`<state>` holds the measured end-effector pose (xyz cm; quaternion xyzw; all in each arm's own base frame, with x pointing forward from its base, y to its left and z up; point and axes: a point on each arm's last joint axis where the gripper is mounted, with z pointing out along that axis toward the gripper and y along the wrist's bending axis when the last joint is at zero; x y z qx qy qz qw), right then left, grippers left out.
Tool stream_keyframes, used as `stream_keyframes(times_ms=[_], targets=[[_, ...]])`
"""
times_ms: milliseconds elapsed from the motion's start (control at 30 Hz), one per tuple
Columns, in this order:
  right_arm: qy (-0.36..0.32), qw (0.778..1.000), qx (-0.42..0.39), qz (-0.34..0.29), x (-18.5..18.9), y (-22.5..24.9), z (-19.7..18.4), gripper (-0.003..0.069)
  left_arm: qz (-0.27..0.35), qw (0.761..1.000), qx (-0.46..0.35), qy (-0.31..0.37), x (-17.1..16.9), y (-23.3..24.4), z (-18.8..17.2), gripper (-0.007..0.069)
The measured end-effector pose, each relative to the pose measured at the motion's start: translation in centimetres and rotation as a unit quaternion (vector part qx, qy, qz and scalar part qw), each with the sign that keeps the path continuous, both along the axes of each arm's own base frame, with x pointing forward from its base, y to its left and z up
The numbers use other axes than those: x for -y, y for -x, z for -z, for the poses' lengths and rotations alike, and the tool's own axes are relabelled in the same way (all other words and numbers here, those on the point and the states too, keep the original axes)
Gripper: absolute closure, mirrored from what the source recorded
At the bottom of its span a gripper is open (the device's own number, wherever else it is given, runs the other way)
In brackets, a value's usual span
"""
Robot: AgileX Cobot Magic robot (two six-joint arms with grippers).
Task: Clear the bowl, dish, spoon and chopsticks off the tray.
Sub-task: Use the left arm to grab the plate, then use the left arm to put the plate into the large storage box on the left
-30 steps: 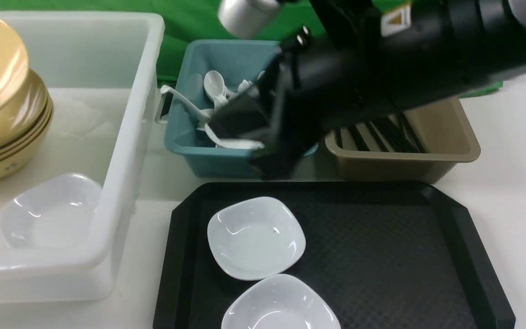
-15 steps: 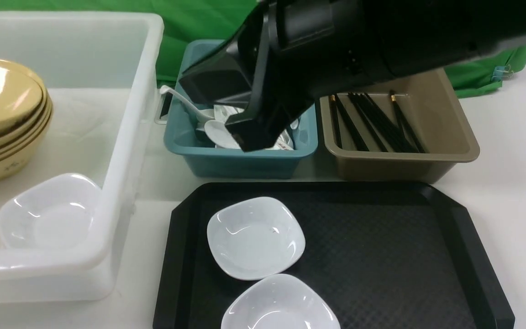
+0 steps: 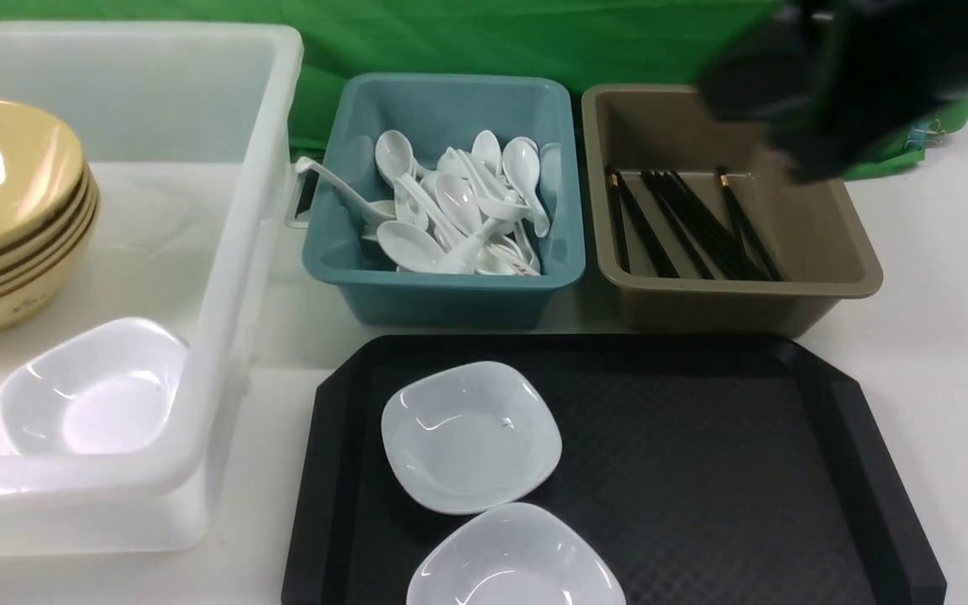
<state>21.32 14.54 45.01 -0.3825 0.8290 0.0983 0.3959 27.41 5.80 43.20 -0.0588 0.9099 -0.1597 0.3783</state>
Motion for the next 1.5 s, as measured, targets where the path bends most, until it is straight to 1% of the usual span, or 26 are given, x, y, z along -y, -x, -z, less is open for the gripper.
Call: stream_keyframes(times_ms=[33,100,167,233,267,300,400,467,533,567,633,700,800,833,867,933,1000,1167,1200,1367,1433,1467,1500], targets=[[0.019,0.999,-0.020,0.018,1.1,0.0,0.5,0.0652,0.064,0.998,-0.010,-0.004,3.4,0.3,0.5,0.0622],[0.039,0.997,-0.050,0.041,2.6,0.0,1.6,0.0651,0.155,0.987,-0.040,-0.013,8.2,1.2,2.1,0.0631],[0.047,0.995,-0.068,0.052,3.3,0.2,2.7,0.0652,0.244,0.965,-0.087,-0.027,12.9,2.5,4.8,0.0632],[0.051,0.993,-0.093,0.051,3.6,0.7,4.0,0.0652,0.289,0.949,-0.119,-0.046,16.1,3.6,7.0,0.0631],[0.048,0.991,-0.116,0.043,3.5,1.3,5.1,0.0652,0.313,0.938,-0.136,-0.065,17.8,4.3,9.0,0.0627],[0.044,0.990,-0.133,0.034,3.4,1.6,5.9,0.0652,0.328,0.931,-0.140,-0.077,19.5,4.8,10.2,0.0622],[0.033,0.982,-0.184,-0.004,2.9,2.7,8.6,0.0652,0.345,0.918,-0.151,-0.122,22.4,5.7,13.5,0.0580],[0.029,0.978,-0.207,-0.018,2.7,3.1,9.9,0.0652,0.354,0.911,-0.156,-0.143,23.9,5.9,15.0,0.0544],[0.030,0.972,-0.232,-0.026,2.6,3.4,11.8,0.0650,0.354,0.904,-0.176,-0.166,25.5,5.4,17.6,0.0445],[0.030,0.971,-0.234,-0.026,2.6,3.4,12.0,0.0650,0.352,0.903,-0.181,-0.165,25.6,5.4,17.7,0.0428],[0.032,0.970,-0.240,-0.027,2.6,3.5,12.5,0.0651,0.348,0.897,-0.208,-0.176,26.2,4.6,19.9,0.0329],[0.027,0.969,-0.242,-0.028,2.6,3.6,12.6,0.0651,0.344,0.892,-0.230,-0.181,26.5,4.3,21.2,0.0277],[0.017,0.972,-0.233,-0.030,2.5,3.7,12.3,0.0651,0.339,0.882,-0.268,-0.191,26.9,3.7,23.9,0.0162],[0.016,0.972,-0.231,-0.030,2.5,3.7,12.2,0.0651,0.338,0.881,-0.271,-0.192,27.0,3.7,24.2,0.0152],[0.012,0.974,-0.222,-0.030,2.6,3.7,12.0,0.0651,0.338,0.879,-0.277,-0.194,27.1,3.5,24.9,0.0125],[0.004,0.978,-0.206,-0.030,2.7,3.9,11.6,0.0651,0.335,0.879,-0.278,-0.194,27.4,3.1,26.0,0.0112],[0.000,0.980,-0.195,-0.031,2.8,4.1,11.3,0.0651,0.333,0.879,-0.281,-0.192,27.6,2.9,26.6,0.0146],[-0.007,0.983,-0.183,-0.031,2.9,4.4,10.9,0.0651,0.327,0.883,-0.288,-0.175,28.0,2.9,26.9,0.0406],[-0.007,0.983,-0.182,-0.031,2.9,4.4,10.9,0.0651,0.326,0.884,-0.288,-0.170,28.1,2.8,26.8,0.0444],[-0.010,0.984,-0.178,-0.031,3.0,4.5,10.6,0.0651,0.308,0.894,-0.291,-0.146,27.7,2.3,24.5,0.0537],[-0.018,0.985,-0.167,-0.034,2.9,4.5,9.8,0.0651,0.301,0.902,-0.276,-0.139,26.8,1.5,21.5,0.0596],[-0.025,0.986,-0.161,-0.035,2.8,4.5,9.2,0.0651,0.297,0.906,-0.268,-0.136,26.2,1.2,20.4,0.0601],[-0.035,0.987,-0.150,-0.038,2.7,4.5,8.4,0.0651,0.288,0.916,-0.249,-0.128,25.5,0.7,18.4,0.0606]])
